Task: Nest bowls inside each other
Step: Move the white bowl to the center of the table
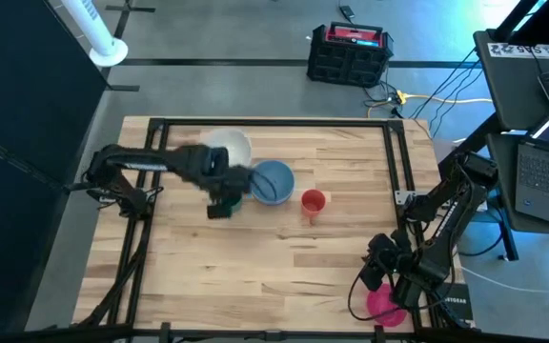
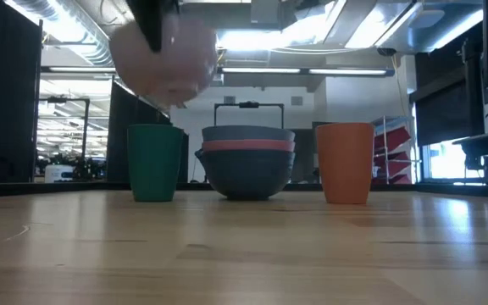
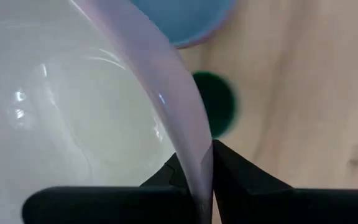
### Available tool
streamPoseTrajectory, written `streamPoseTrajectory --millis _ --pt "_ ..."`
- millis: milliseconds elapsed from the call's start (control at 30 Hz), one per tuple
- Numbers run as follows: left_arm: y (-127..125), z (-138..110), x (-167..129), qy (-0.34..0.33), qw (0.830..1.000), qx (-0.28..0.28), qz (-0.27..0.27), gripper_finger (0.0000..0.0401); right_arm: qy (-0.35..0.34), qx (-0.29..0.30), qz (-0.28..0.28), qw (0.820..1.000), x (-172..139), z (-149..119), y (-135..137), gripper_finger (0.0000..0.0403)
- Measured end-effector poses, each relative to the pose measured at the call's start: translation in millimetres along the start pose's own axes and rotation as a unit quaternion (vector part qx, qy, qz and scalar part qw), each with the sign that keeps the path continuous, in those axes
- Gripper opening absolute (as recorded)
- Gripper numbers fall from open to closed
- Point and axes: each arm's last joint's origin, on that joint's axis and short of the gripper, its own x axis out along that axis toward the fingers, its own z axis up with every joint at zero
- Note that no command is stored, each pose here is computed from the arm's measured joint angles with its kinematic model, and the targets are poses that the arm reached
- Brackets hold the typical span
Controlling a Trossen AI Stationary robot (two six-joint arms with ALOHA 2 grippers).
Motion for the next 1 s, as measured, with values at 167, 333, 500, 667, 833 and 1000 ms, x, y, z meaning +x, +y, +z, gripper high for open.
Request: streamPoseTrajectory --millis 167,333,500,667,833,1000 --pt "-46 19 -1 -0.01 1.0 0.021 -0.009 0.0022 -0.002 -0.014 0.0 1.0 0 0 0 0.0136" --pt "-97 31 0 -0.02 0.999 0.042 -0.019 0.0023 -0.004 -0.028 0.0 1.0 0 0 0 0.0136" --pt "-132 42 6 -0.028 0.997 0.06 -0.033 0.0022 -0.001 -0.034 0.0 0.999 0 0 0 0.0136" --pt "-155 55 31 -0.018 0.995 0.082 -0.053 0.0023 -0.001 -0.034 0.001 0.999 0 0 0 0.0136" --pt "-164 63 49 -0.015 0.994 0.1 -0.052 0.0023 0.003 -0.033 0.003 0.999 0 0 1 0.0136" --pt "-169 71 66 -0.012 0.991 0.125 -0.049 0.0023 0.006 -0.033 0.003 0.999 0 -1 1 0.0136"
